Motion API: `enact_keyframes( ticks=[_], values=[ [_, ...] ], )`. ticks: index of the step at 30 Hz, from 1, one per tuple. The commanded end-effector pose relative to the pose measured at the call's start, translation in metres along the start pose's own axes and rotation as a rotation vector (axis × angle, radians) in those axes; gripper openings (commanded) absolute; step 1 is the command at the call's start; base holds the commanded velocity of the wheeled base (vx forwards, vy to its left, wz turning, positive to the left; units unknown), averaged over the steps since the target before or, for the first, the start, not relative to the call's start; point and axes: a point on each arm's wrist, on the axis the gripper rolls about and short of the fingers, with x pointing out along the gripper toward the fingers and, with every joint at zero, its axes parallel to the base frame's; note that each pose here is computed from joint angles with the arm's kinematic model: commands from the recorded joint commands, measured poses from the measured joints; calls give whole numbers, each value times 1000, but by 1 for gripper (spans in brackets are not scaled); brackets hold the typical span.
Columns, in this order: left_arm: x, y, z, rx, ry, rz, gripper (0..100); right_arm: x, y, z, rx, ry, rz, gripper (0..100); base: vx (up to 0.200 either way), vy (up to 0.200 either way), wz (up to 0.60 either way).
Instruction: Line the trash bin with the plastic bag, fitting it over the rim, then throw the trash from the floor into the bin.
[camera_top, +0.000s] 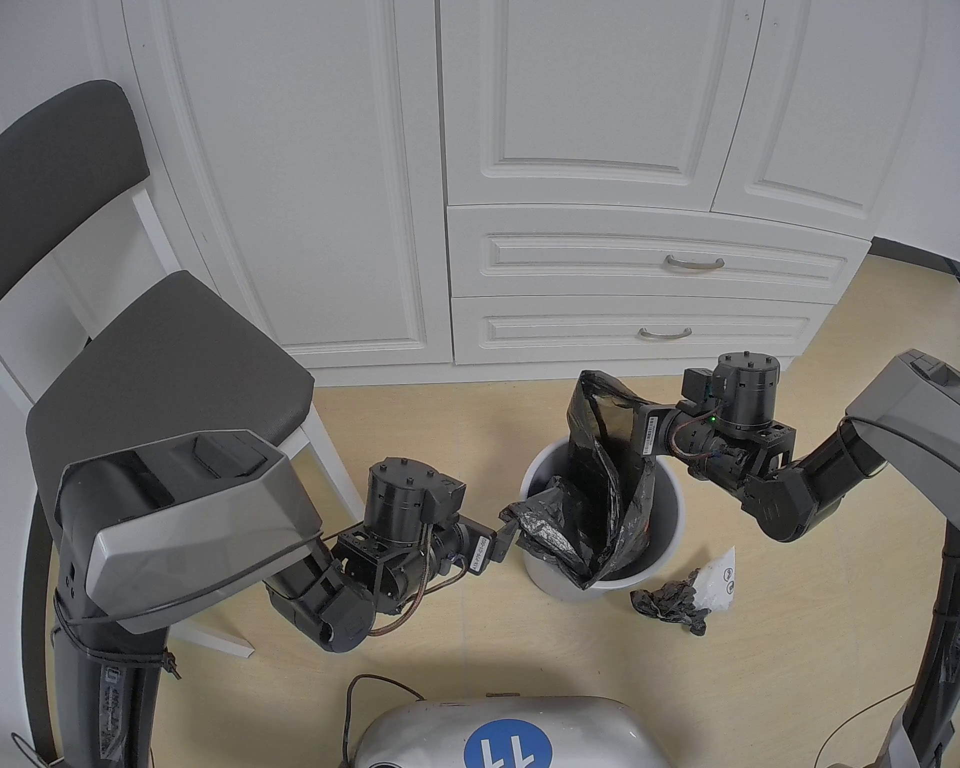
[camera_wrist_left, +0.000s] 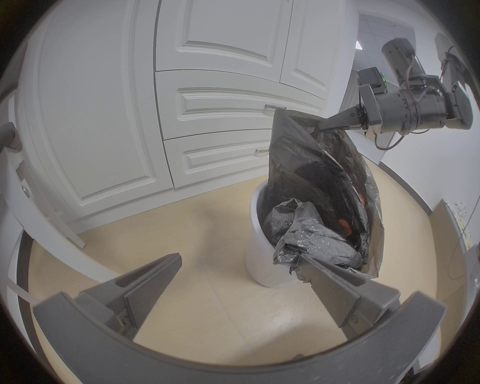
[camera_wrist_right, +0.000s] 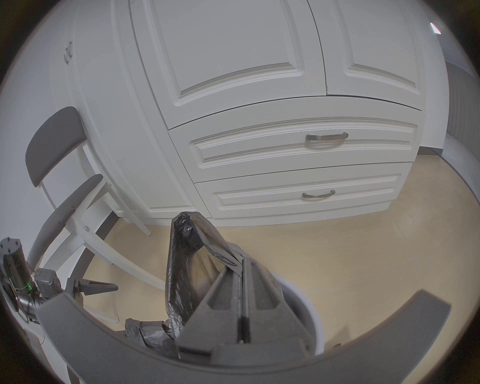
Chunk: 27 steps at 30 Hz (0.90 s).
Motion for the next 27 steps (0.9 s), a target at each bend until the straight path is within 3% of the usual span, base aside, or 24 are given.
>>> enact_keyframes(
  ticks=[1,18,27],
  values=[
    [-2,0,-1,1,6,-1,100,-1,0,1,0,-3,0,0,0,0,0],
    [10,-21,-10,19,-1,-59,100,-1,-1,3,1,-9,-1,0,0,0,0],
    [36,-20,-1,6,-74,-69,100,-3,-2,7,4,-19,-3,0,0,0,0]
  ],
)
